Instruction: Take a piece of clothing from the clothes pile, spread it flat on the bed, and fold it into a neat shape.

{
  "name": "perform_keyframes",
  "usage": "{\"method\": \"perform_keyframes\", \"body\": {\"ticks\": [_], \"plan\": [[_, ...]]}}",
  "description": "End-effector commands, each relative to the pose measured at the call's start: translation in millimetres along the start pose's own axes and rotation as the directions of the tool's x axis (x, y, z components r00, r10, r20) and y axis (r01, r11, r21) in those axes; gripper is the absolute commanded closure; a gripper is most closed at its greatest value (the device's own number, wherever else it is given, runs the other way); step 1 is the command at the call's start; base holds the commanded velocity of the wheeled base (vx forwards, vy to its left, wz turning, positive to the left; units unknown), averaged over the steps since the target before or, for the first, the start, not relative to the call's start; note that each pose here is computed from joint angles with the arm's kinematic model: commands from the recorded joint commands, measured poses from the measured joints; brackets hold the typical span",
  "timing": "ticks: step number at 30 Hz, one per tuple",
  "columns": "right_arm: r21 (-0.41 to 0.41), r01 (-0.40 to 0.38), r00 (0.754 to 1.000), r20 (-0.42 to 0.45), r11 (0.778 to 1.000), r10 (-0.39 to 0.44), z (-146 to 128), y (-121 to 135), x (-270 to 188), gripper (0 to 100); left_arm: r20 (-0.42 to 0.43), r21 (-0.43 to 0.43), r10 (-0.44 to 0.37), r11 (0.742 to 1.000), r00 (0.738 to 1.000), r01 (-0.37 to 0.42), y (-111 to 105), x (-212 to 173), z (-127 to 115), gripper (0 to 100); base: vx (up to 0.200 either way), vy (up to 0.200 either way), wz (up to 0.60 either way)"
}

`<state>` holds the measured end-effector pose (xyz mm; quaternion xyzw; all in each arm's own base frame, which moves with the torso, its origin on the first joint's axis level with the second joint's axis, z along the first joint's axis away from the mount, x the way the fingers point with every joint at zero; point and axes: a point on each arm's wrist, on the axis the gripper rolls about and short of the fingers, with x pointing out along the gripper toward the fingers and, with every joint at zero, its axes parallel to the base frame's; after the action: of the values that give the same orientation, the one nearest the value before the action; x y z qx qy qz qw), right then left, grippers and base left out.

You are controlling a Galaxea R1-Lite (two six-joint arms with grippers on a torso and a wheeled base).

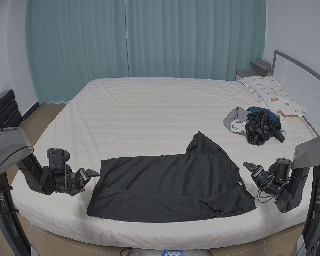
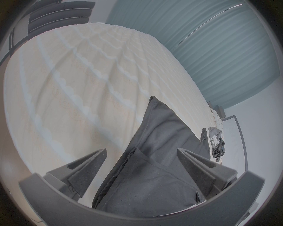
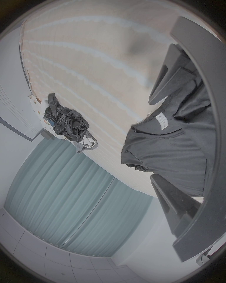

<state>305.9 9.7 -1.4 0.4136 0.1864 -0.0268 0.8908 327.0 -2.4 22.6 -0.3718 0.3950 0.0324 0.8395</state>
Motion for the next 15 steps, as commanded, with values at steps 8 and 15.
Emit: {"method": "perform_keyframes", "body": {"ticks": [8, 15], "plan": [[-0.001, -0.002, 1.0, -0.001, 1.0, 0.002, -0.9, -0.1, -0.5, 0, 0.013, -0.003, -0.009, 1.0, 1.0, 0.009, -3.7, 3.3, 4.5, 0, 0.0, 0.0, 0.0], [-0.001, -0.003, 1.0, -0.002, 1.0, 0.003, -1.3, 0.2, -0.5, 0, 0.025, -0.012, -0.003, 1.0, 1.0, 0.003, -3.4, 3.1, 6.1, 0, 0.0, 0.114, 0.0]]}}
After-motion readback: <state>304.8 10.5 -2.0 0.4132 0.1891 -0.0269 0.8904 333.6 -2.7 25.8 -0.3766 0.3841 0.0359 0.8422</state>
